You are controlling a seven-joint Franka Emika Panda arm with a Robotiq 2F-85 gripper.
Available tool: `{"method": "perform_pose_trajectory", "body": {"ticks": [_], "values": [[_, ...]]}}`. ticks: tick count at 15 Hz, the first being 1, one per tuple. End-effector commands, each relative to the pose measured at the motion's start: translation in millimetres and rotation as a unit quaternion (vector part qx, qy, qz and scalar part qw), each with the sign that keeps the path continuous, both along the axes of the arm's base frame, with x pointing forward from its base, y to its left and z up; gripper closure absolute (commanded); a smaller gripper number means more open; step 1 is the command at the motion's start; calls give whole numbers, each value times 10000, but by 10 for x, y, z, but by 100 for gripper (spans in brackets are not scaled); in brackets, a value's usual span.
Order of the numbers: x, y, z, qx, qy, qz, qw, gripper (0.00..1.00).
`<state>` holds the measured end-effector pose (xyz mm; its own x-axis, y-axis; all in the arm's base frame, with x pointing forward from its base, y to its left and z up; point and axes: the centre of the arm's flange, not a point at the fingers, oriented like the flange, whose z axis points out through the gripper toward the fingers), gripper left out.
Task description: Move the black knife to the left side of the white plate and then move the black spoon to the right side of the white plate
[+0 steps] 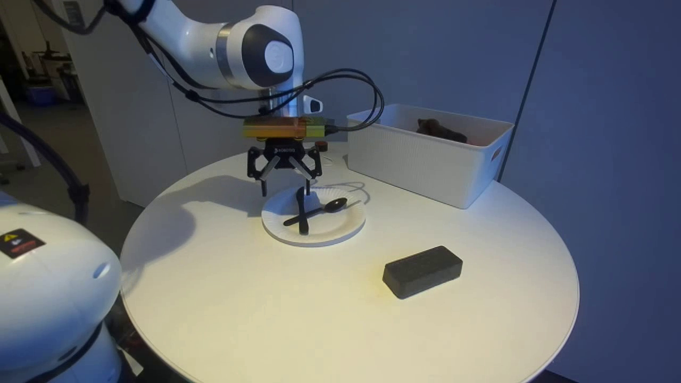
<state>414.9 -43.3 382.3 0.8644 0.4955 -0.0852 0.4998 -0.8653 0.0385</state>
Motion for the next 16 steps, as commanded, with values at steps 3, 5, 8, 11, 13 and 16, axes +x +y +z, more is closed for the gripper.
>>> {"method": "perform_pose_trajectory", "body": {"ticks": [3, 5, 8, 11, 13, 16], "values": [[249, -97, -259, 30, -237, 328, 9992, 0], [240, -148, -307, 167, -163, 557, 9982, 0], [217, -201, -310, 538, -104, 853, 9948, 26], [212, -200, -306, 922, -79, 1128, 9893, 48], [213, -183, -317, 1085, -20, 1284, 9858, 63], [209, -146, -343, 1224, 44, 1484, 9813, 86]]}}
